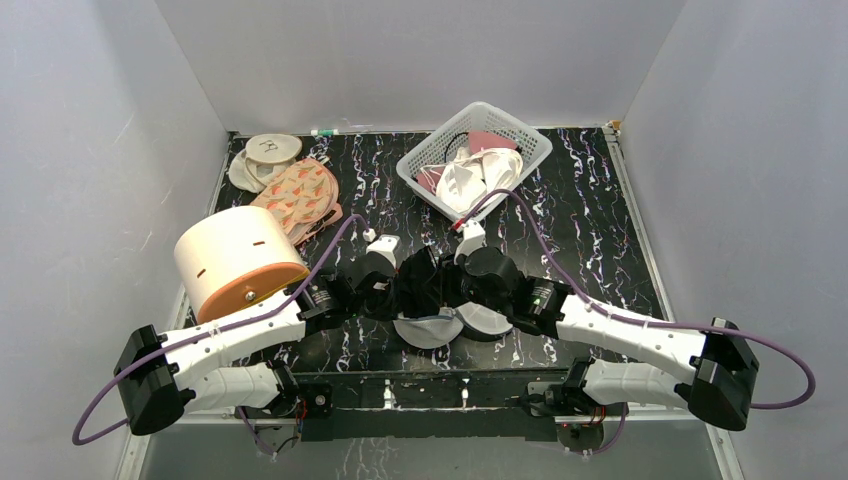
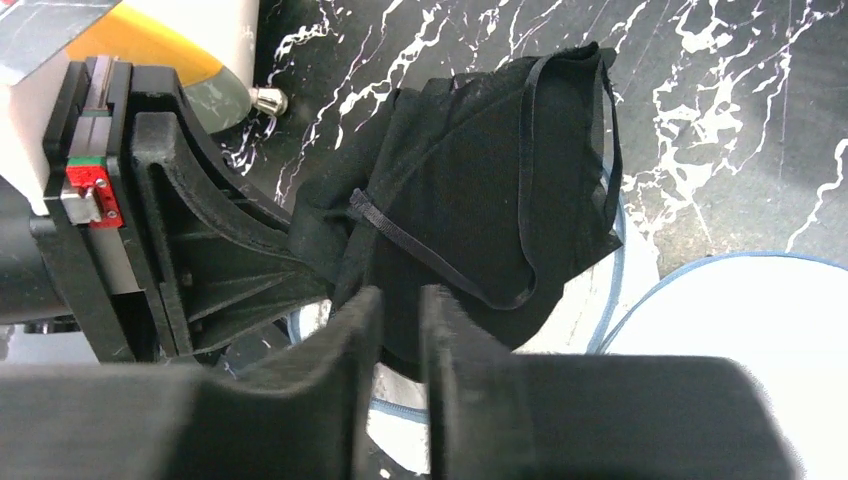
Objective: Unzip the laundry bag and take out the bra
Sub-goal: Place the bra in the laundry bag, then pick up the bra from the laundry bag, then place the bra in the bin.
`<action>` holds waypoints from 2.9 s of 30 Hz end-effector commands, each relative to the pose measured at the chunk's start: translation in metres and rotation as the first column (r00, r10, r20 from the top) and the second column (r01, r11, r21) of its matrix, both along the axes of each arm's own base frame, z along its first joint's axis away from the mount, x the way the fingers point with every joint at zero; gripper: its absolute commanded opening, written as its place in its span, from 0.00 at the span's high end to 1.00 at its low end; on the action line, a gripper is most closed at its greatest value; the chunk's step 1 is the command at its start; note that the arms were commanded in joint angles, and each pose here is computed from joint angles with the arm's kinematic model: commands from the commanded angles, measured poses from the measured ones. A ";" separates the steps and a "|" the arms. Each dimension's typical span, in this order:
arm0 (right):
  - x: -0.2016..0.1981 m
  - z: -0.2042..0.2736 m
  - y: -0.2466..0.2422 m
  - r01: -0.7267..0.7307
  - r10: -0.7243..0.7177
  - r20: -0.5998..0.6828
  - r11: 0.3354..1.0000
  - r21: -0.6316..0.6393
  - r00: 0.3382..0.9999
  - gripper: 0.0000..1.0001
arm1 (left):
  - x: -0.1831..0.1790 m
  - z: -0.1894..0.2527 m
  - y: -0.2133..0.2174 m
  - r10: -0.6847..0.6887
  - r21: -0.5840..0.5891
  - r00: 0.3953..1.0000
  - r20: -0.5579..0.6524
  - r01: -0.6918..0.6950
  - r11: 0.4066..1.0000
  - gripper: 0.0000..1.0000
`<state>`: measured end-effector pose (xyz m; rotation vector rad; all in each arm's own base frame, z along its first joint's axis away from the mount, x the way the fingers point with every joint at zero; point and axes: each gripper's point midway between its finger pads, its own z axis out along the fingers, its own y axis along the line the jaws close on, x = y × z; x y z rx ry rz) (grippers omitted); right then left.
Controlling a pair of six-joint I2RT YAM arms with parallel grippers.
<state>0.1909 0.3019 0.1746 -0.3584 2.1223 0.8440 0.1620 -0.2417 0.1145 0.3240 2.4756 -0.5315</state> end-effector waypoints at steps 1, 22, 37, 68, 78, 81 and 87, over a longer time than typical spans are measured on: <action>0.000 0.035 0.010 -0.062 0.056 0.080 0.996 0.068 0.995 0.67 | 0.002 0.012 -0.002 0.000 -0.031 1.000 0.026 0.001 1.000 1.00; 0.013 0.041 0.018 -0.025 0.019 0.090 0.997 0.067 0.996 0.40 | 0.005 0.009 -0.009 -0.026 -0.003 1.000 0.011 0.026 1.000 1.00; 0.040 0.007 0.021 0.105 -0.103 0.037 0.992 -0.076 0.994 0.56 | 0.002 0.009 -0.012 -0.039 -0.025 0.999 0.006 0.039 0.999 1.00; 0.012 0.208 -0.079 0.196 -0.278 0.308 0.942 0.271 0.910 1.00 | 0.001 0.004 -0.009 -0.034 -0.011 0.999 0.002 0.034 0.999 1.00; 0.034 0.235 -0.113 0.357 -0.430 0.413 0.902 0.244 0.803 1.00 | 0.000 0.005 -0.010 -0.038 -0.024 0.999 0.000 0.038 0.999 1.00; 0.049 0.232 -0.109 0.406 -0.447 0.452 0.894 0.191 0.772 1.00 | 0.000 0.005 -0.012 -0.041 -0.030 0.999 -0.004 0.041 0.999 1.00; 0.102 0.220 -0.094 0.489 -0.458 0.509 0.869 0.082 0.729 1.00 | -0.002 0.002 -0.014 -0.046 -0.029 0.999 -0.020 0.046 0.999 1.00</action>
